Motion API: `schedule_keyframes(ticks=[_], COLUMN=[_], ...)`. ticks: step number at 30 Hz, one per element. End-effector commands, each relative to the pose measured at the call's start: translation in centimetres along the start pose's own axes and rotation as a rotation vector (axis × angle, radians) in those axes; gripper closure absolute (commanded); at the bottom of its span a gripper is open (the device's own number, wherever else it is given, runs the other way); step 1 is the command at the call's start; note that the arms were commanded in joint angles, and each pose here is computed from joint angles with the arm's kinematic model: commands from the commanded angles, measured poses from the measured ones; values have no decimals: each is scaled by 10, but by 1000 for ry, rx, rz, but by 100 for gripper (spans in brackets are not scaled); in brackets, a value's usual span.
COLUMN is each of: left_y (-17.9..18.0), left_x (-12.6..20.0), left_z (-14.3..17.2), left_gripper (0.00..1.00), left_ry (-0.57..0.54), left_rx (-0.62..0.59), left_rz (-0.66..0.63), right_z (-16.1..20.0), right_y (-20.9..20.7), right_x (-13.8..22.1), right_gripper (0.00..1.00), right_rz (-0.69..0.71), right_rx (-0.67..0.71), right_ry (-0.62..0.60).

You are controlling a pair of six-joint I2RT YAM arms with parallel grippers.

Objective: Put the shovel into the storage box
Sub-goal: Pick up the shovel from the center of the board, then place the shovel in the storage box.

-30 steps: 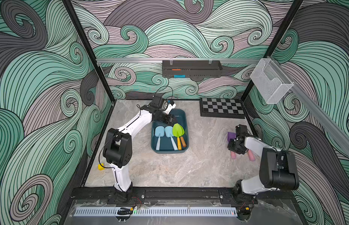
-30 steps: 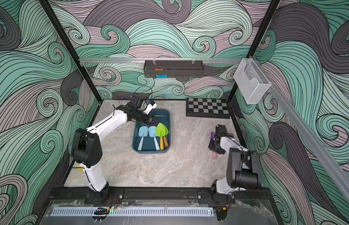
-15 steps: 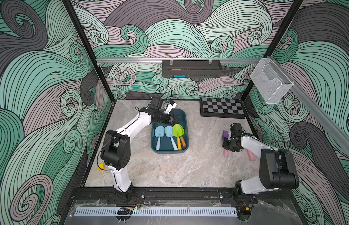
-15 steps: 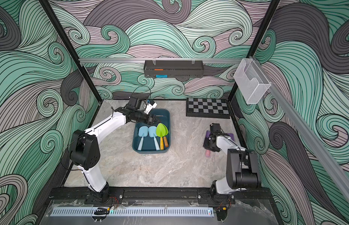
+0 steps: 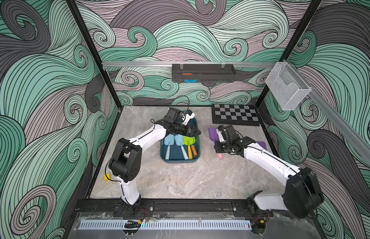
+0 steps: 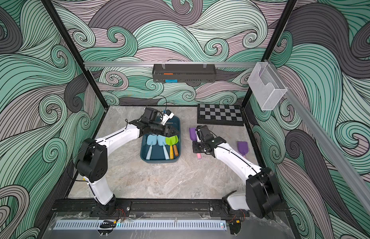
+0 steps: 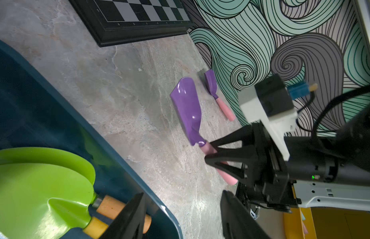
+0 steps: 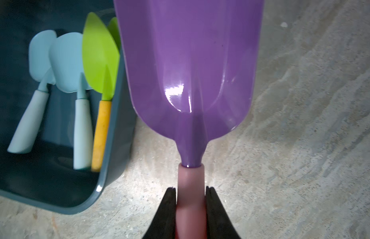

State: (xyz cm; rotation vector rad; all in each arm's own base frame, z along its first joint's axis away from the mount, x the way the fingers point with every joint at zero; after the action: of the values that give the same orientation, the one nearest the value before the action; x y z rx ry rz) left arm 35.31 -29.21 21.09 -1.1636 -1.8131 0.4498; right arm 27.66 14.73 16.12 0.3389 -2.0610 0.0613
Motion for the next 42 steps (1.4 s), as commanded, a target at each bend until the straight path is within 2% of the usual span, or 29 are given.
schedule_keyframes(ticks=[1,6,11,16,26,28,30,32,34,37,42], left_y=[-17,-17,-21,-22,-25,-26,-27,-29,-29,-30,-30], left_x=[-4,-20,-30,-39,-49,-49,-49,-49,-48,-45,-30], left_z=[-10,-6,-6,-5,-3,-3,-3,-4,-7,-12,-25], left_gripper=[39,39,41,57,93,99,100,100,100,100,100], left_ry=[-39,-11,-8,2,8,9,8,4,-2,-6,-29], left_rx=[-25,-18,-14,-4,7,10,10,6,5,2,-3], left_rz=[13,-31,-15,-10,3,14,21,30,33,33,49], right_z=[-7,-15,-14,-11,-4,-4,-4,-6,-7,-8,-6], right_y=[15,36,46,51,56,57,58,58,57,58,54], right_x=[8,21,32,41,32,32,33,35,38,43,55], right_gripper=[100,100,100,100,99,94,86,73,70,58,57], right_rz=[6,-23,-47,-61,-74,-77,-81,-83,-71,-81,-103], right_rx=[19,58,75,78,79,82,85,86,96,98,82], right_ry=[-24,-68,-94,-117,-119,-122,-134,-163,-209,-274,-358])
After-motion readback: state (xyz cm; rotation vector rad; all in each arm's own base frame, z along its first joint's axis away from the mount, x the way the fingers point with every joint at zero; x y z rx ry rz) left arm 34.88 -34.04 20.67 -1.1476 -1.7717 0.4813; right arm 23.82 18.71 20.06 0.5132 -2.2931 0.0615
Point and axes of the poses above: each gripper's point midway between its finger pads, its own x axis back along the fingers, its own y axis along the line the jaws close on, z = x × y, the point moved 5 cm from there along x, back along the fingers, and after that the axes turned 6 degrees about x, right-handed, at the moved point
